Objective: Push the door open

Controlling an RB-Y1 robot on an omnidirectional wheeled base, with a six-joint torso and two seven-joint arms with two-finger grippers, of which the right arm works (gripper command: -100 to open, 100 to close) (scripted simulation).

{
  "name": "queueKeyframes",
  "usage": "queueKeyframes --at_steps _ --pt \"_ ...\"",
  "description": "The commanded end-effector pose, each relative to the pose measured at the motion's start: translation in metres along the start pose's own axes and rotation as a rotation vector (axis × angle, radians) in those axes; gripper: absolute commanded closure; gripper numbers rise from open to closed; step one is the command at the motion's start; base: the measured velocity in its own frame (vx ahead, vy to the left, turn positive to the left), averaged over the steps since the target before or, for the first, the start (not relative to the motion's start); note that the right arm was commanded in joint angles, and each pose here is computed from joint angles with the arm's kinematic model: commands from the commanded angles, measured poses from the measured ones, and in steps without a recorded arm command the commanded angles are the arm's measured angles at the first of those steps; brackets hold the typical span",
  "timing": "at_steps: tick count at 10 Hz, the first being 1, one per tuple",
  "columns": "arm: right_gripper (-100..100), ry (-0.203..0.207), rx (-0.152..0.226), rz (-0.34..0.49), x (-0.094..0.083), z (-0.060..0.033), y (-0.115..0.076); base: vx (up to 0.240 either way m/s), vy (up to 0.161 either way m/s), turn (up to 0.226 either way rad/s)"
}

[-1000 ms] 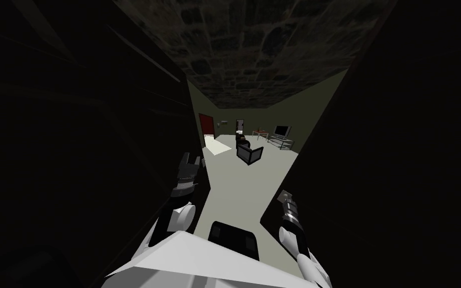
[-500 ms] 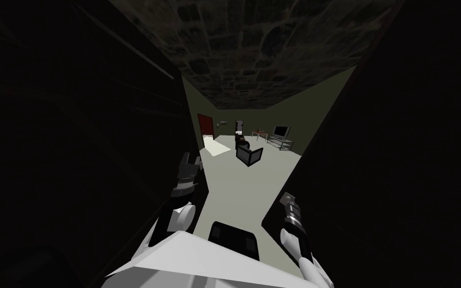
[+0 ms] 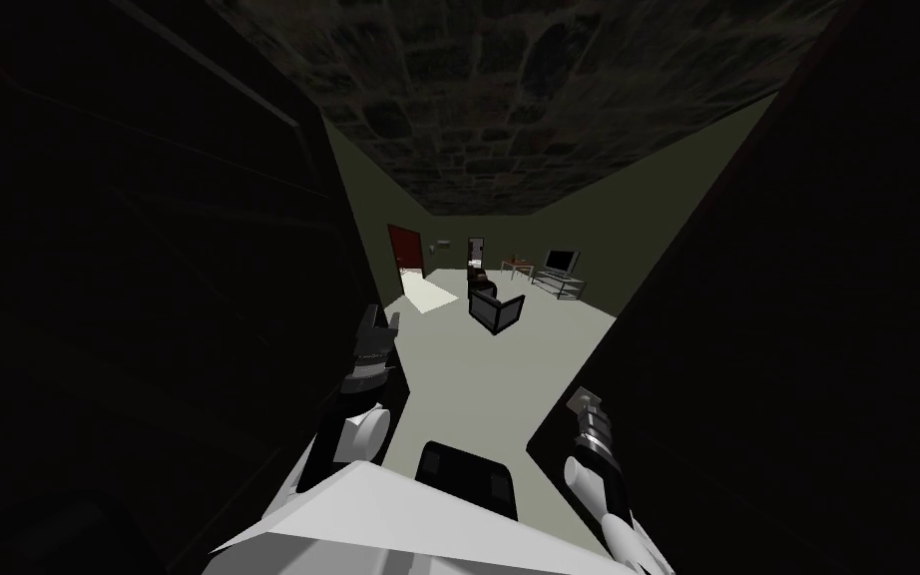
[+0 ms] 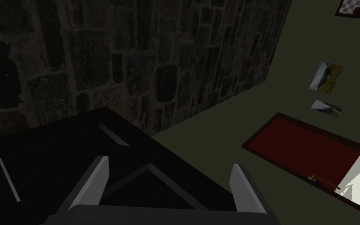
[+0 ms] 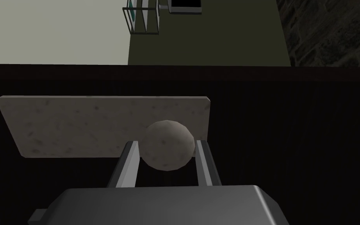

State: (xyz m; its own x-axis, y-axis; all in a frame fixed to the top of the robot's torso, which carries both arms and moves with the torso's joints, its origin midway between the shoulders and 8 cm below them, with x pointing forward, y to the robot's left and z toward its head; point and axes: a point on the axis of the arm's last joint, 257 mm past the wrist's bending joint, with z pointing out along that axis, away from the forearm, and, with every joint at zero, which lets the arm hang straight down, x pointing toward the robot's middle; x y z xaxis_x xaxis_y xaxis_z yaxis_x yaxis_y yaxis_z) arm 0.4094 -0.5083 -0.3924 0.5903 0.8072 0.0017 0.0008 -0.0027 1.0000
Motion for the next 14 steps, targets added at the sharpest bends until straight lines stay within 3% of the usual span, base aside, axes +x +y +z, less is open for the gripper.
queueKeyframes --at_steps 1,4,5,6,11,12,13,14 --pt "100 -0.031 -0.001 -0.002 -0.014 0.0 0.0 0.195 -0.004 -0.033" --pt "100 -0.074 -0.002 -0.002 -0.032 0.0002 0.001 0.211 -0.009 -0.052" --pt "100 -0.066 0.008 -0.002 -0.029 -0.0022 -0.004 0.092 -0.02 -0.028" --pt "100 -0.098 0.002 -0.002 -0.043 -0.001 -0.001 0.11 -0.053 -0.028" --pt "100 -0.154 0.0 -0.002 -0.066 -0.0024 0.0 0.186 -0.045 -0.033" --pt "100 -0.19 -0.001 -0.002 -0.081 -0.0038 0.0 0.197 -0.084 -0.047" --pt "100 -0.19 -0.001 -0.002 -0.081 -0.0038 0.0 0.168 -0.065 -0.014" --pt "100 -0.216 -0.001 -0.002 -0.092 -0.0051 0.0 0.169 -0.048 -0.031"
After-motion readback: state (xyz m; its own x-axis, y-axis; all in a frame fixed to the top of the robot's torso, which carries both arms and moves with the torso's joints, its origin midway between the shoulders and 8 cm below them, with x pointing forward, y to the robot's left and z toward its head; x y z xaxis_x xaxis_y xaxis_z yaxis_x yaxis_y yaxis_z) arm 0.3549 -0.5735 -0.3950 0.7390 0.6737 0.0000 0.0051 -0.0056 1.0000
